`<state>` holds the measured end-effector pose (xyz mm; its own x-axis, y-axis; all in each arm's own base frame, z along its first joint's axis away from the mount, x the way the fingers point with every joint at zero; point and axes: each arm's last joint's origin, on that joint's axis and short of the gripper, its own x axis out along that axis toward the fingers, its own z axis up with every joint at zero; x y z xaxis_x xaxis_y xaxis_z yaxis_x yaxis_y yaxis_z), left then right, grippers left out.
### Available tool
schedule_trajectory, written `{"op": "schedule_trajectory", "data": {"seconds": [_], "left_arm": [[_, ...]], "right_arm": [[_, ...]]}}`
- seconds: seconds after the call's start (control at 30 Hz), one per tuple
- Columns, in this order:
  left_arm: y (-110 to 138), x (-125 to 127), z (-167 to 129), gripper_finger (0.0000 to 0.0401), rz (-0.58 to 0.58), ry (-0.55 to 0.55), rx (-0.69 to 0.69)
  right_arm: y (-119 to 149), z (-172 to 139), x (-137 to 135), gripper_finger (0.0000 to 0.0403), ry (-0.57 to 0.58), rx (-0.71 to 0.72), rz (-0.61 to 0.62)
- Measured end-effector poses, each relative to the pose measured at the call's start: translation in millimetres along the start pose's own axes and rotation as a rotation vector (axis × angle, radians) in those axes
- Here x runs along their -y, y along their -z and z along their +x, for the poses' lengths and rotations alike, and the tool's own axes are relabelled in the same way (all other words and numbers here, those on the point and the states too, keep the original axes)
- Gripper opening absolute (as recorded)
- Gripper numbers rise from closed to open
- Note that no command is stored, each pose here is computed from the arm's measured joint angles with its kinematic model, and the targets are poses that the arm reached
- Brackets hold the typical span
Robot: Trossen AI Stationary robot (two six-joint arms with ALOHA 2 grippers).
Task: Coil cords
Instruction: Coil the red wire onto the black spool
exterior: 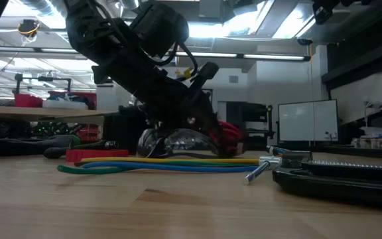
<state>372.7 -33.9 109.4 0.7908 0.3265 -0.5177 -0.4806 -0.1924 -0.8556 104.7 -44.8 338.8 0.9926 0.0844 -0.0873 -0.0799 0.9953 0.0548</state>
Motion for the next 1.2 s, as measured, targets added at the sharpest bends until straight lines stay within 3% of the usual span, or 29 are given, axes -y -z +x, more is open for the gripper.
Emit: {"op": "schedule_trajectory", "data": {"seconds": [0.37, 1.0, 1.2], "left_arm": [[3.5, 0.0, -0.7, 0.0081, -0.010, -0.023, -0.091], [21.6, -3.7, -8.6, 0.0029, -0.213, -0.073, -0.236], [21.4, -0.5, -11.9, 0.0029, -0.175, -0.064, -0.246]], "right_arm": [[4.5, -0.1, -0.1, 0.0069, -0.001, -0.040, 0.006], [7.3, -0.5, -0.4, 0.0069, -0.001, -0.065, -0.003], [7.9, -0.5, -0.4, 0.0069, -0.001, -0.070, 0.001]]}}
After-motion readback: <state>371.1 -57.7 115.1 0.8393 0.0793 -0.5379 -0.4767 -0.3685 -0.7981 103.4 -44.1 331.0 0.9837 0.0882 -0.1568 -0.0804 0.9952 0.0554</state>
